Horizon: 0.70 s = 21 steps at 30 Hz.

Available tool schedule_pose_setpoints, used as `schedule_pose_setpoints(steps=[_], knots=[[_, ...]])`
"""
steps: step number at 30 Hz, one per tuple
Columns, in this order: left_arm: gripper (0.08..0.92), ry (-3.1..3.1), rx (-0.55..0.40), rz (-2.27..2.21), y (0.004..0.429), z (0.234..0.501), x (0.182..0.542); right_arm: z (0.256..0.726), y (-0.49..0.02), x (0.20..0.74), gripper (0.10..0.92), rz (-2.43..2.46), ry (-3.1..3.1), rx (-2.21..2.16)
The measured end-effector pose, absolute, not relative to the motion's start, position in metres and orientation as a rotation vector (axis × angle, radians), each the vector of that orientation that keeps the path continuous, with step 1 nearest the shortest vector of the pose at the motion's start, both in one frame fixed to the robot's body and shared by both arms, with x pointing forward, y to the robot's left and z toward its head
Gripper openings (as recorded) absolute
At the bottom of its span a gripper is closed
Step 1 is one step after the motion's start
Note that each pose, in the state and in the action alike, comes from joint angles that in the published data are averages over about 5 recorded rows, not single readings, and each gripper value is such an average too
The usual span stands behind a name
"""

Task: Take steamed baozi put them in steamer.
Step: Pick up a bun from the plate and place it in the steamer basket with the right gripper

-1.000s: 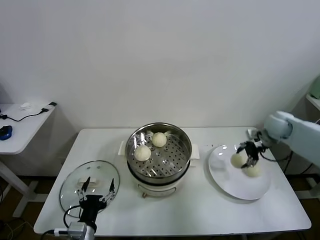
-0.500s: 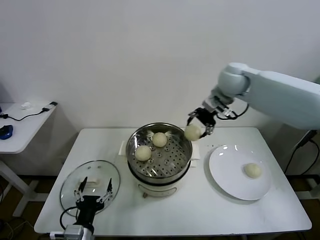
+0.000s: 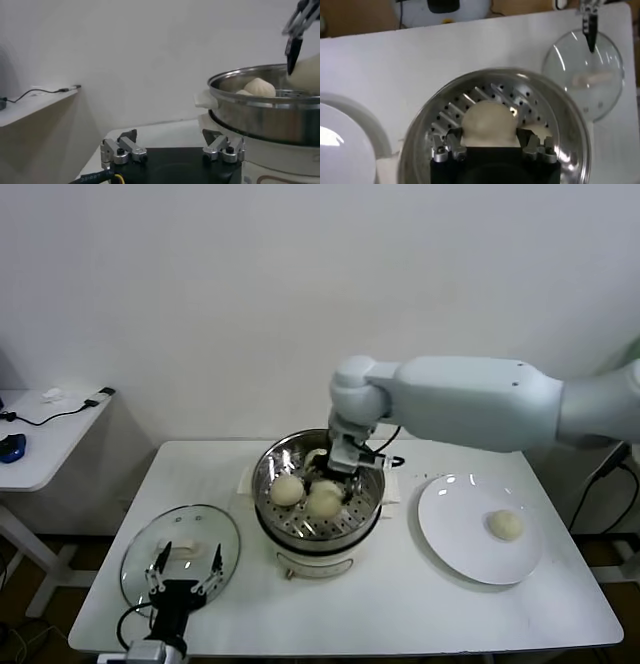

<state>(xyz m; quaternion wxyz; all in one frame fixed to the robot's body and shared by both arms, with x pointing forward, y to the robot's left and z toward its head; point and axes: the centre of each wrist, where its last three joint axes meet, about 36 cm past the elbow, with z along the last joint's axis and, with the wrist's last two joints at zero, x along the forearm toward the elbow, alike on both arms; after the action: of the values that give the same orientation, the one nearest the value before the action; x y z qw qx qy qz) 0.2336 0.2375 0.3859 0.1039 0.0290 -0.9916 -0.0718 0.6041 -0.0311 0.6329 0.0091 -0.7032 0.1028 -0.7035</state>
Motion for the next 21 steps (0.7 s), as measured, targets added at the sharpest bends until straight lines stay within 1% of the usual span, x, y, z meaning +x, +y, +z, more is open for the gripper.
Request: schedule_pose_setpoints(steps=[10, 12, 15, 18, 21], knots=[[0.823, -2.923, 0.094, -0.209, 0.239, 0.383, 0.234, 0.593, -0.007, 0.604, 0.756, -2.157, 0.208, -2.208], [0.823, -2.924, 0.096, -0.208, 0.240, 0.382, 0.235, 0.588, -0.005, 0.605, 0.775, -2.153, 0.205, -2.208], [0.823, -2.923, 0.099, -0.208, 0.240, 0.381, 0.236, 0.585, -0.004, 0.607, 0.808, -2.149, 0.206, -2.209], [0.823, -2.922, 0.101, -0.208, 0.241, 0.381, 0.236, 0.588, -0.004, 0.610, 0.821, -2.143, 0.211, -2.213], [0.823, -2.921, 0.103, -0.209, 0.241, 0.381, 0.236, 0.601, -0.007, 0.616, 0.822, -2.144, 0.229, -2.213]])
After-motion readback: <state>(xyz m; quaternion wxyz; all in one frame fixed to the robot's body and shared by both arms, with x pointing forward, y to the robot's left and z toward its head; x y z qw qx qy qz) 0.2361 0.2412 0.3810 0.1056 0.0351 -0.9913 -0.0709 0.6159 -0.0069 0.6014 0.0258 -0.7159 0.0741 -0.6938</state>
